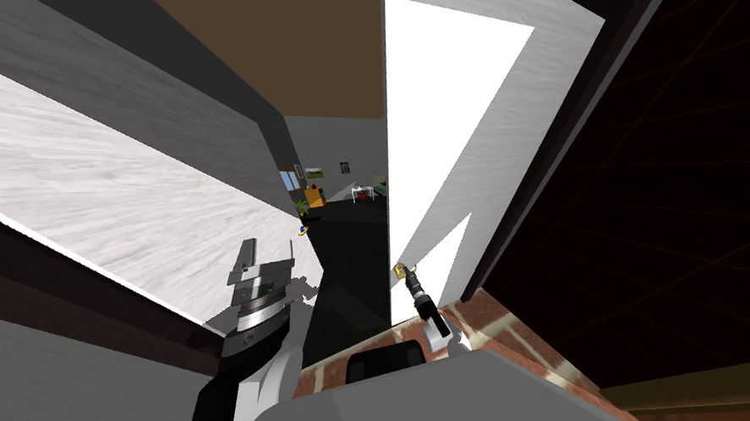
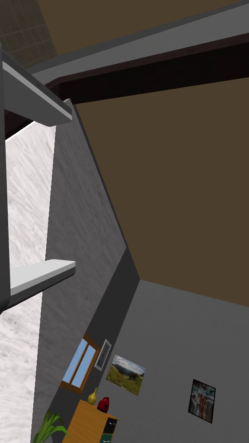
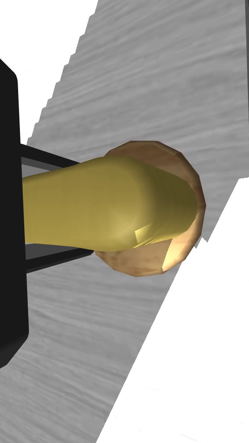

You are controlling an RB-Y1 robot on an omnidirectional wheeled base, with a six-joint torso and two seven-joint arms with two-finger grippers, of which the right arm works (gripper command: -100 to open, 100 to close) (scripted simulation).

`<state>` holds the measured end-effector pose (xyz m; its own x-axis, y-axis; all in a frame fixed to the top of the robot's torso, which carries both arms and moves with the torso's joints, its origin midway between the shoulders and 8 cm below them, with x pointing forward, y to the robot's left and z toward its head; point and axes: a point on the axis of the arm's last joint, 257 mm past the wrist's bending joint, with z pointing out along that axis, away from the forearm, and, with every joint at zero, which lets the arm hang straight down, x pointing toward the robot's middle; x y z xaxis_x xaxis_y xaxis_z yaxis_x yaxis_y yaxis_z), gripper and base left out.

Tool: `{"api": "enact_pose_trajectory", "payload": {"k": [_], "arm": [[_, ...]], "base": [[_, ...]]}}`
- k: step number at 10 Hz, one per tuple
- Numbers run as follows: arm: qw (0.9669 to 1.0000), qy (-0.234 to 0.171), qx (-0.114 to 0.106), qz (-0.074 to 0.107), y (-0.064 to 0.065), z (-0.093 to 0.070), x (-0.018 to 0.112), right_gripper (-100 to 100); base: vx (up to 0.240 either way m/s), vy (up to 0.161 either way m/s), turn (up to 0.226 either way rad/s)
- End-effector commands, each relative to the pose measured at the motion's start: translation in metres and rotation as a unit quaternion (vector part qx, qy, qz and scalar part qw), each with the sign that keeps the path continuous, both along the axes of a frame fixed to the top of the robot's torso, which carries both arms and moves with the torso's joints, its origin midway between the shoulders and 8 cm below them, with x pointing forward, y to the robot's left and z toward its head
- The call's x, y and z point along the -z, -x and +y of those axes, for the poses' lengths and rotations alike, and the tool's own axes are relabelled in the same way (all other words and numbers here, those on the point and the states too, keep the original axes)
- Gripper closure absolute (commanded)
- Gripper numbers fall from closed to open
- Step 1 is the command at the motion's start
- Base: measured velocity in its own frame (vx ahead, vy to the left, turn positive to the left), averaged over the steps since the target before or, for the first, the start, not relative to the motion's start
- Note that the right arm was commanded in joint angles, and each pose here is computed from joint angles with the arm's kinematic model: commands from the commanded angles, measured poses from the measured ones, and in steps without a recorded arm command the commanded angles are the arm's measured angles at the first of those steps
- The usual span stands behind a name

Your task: Push the door open

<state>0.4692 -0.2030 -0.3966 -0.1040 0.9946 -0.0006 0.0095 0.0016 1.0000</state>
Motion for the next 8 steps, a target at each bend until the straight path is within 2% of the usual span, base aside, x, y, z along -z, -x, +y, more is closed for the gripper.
{"api": "enact_pose_trajectory", "payload": {"k": [1,3,8], "arm": [[0.9999,0.002,0.01,-0.01,-0.005,-0.011,-0.008,100],[0.9998,0.002,0.017,-0.01,-0.006,-0.017,-0.008,100],[0.9981,0.005,0.061,-0.01,-0.008,-0.055,-0.008,100]], "base": [[0.17,0.048,-0.036],[0.142,0.066,-0.031],[0.206,0.094,-0.065]]}}
